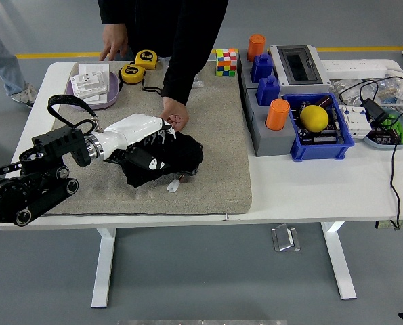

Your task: Pick the rag up,wipe the panel,place it on the desk

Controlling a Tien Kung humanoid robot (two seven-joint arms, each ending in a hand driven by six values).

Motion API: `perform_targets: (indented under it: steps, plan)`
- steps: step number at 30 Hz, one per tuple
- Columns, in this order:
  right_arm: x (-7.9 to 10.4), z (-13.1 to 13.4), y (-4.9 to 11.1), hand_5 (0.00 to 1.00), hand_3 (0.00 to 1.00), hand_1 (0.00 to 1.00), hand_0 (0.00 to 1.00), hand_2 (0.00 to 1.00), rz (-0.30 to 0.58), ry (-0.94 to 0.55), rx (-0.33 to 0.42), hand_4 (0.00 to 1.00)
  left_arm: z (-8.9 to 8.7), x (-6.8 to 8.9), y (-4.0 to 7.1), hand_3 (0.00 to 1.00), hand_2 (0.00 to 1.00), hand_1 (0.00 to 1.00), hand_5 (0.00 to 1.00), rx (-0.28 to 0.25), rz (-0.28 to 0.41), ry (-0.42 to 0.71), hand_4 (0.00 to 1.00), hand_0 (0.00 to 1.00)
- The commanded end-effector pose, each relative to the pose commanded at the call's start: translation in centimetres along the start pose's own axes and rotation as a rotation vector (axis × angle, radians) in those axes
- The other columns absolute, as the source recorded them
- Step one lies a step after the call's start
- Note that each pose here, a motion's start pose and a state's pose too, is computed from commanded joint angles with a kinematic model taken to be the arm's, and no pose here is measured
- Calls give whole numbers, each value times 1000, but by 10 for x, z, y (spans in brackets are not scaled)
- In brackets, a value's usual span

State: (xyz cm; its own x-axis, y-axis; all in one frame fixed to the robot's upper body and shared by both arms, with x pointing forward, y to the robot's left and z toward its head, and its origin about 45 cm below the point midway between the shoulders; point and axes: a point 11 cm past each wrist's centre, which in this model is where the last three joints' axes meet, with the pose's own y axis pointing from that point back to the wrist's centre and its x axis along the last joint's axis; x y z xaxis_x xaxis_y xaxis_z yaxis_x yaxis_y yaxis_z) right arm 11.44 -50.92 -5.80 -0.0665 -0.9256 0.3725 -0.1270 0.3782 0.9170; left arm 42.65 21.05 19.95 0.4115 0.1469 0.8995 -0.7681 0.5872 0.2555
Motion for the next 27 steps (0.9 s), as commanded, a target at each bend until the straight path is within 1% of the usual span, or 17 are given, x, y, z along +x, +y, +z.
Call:
perform_targets:
  steps: [7, 10, 15, 18, 22, 24, 27]
  plan:
    - [0, 0, 0, 556, 679, 734, 781, 722, -1, 2, 0, 998, -6, -2, 3, 554, 341, 195, 7, 20, 3, 5, 720, 267]
    - [0, 0, 0, 555, 678, 734, 779, 722, -1, 2, -2, 998, -8, -1, 4, 554, 341, 195, 7, 26, 7, 5, 719, 267]
    - [-2, 1, 0, 555, 678, 734, 779, 722, -4, 3, -2, 998, -17, 4, 9, 554, 341, 195, 7, 52, 28, 2, 719, 267]
    - [-3, 1, 0, 555, 679, 734, 778, 721, -5, 6, -2, 998, -24, 8, 12, 554, 341, 195, 8, 81, 49, 9, 719, 267]
    - [-3, 2, -1, 555, 679, 732, 778, 721, -5, 6, -5, 998, -30, 9, 16, 554, 341, 195, 10, 99, 56, 9, 719, 267]
    - [-3, 2, -1, 555, 679, 732, 778, 721, -5, 6, -5, 998, -36, 12, 18, 554, 341, 195, 10, 129, 73, 14, 719, 267]
    - [-4, 2, -1, 555, 679, 732, 778, 721, -6, 5, -4, 998, -43, 13, 22, 554, 341, 195, 10, 150, 80, 13, 719, 267]
